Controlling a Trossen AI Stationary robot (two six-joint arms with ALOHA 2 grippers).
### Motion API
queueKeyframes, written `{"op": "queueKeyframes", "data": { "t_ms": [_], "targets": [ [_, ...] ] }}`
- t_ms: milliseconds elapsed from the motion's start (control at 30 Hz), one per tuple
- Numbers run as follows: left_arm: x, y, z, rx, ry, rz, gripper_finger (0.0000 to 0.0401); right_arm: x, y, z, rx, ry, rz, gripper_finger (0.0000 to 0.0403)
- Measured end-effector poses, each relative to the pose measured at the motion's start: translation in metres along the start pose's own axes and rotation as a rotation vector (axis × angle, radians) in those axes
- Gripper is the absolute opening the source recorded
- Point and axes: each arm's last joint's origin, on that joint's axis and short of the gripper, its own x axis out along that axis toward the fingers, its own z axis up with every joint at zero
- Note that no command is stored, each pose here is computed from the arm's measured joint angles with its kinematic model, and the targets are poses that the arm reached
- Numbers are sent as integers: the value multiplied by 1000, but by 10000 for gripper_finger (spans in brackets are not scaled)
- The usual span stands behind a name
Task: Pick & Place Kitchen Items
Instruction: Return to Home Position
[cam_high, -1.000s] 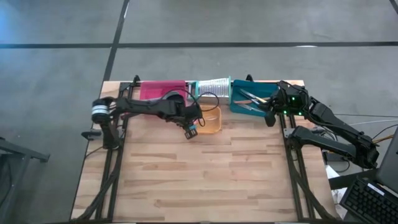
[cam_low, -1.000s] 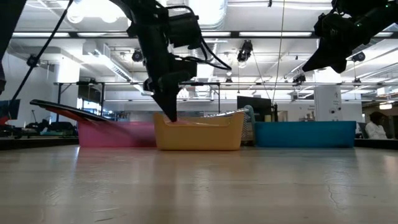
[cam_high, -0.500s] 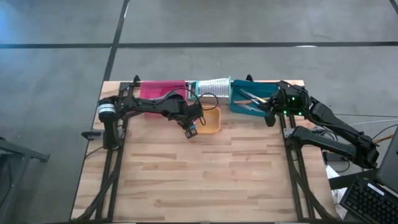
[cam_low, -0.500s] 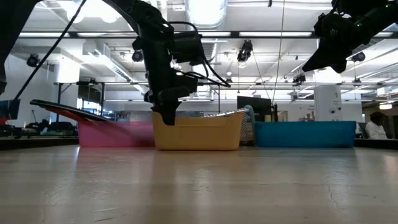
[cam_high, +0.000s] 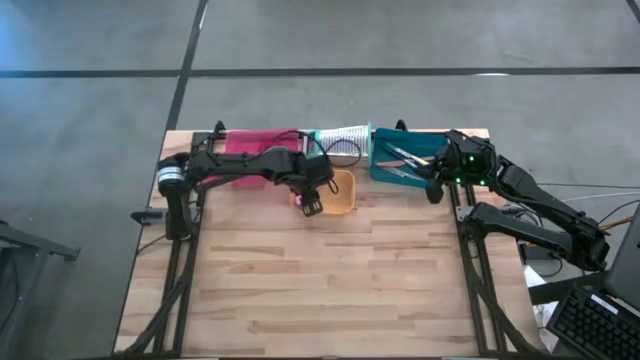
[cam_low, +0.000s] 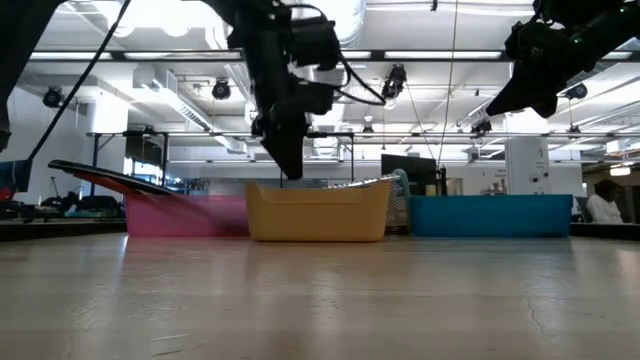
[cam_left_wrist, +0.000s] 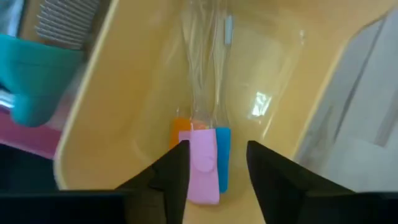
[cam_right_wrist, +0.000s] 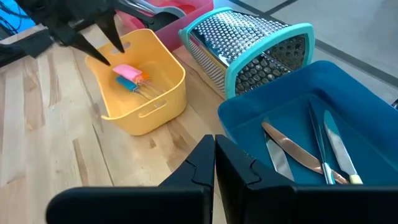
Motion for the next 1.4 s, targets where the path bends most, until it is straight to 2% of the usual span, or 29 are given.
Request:
{"op": "queueKeyframes", "data": {
  "t_ms": [100,167,367,433,600,767,933,1067,1233,1400],
  "targets": [
    [-18,1,8,1,11,0,171,0,0,0,0,0,0,8],
    [-34,-1,14,2,-29,-6,172,0,0,0,0,0,0,8],
    [-83,-21,18,55,-240,-63,167,0,0,1,4,-7,4,8],
    [-97,-29,16,80,-294,-80,165,1,1,5,13,-58,28,8],
    [-132,-52,8,152,-435,-112,165,0,14,22,-40,-250,237,8],
    [-160,-78,-5,270,-587,-72,165,-5,39,32,-146,-385,410,8],
    [-176,-102,-33,410,-749,-117,165,-7,66,26,-251,-471,492,8],
    [-174,-107,-67,445,-773,-169,163,-4,84,10,-281,-445,479,8],
    [-163,-95,-110,472,-832,-198,153,-1,96,-15,-408,-317,469,8],
    [-150,-69,-149,425,-833,-197,132,-3,94,-24,-375,-176,497,8]
  ]
}}
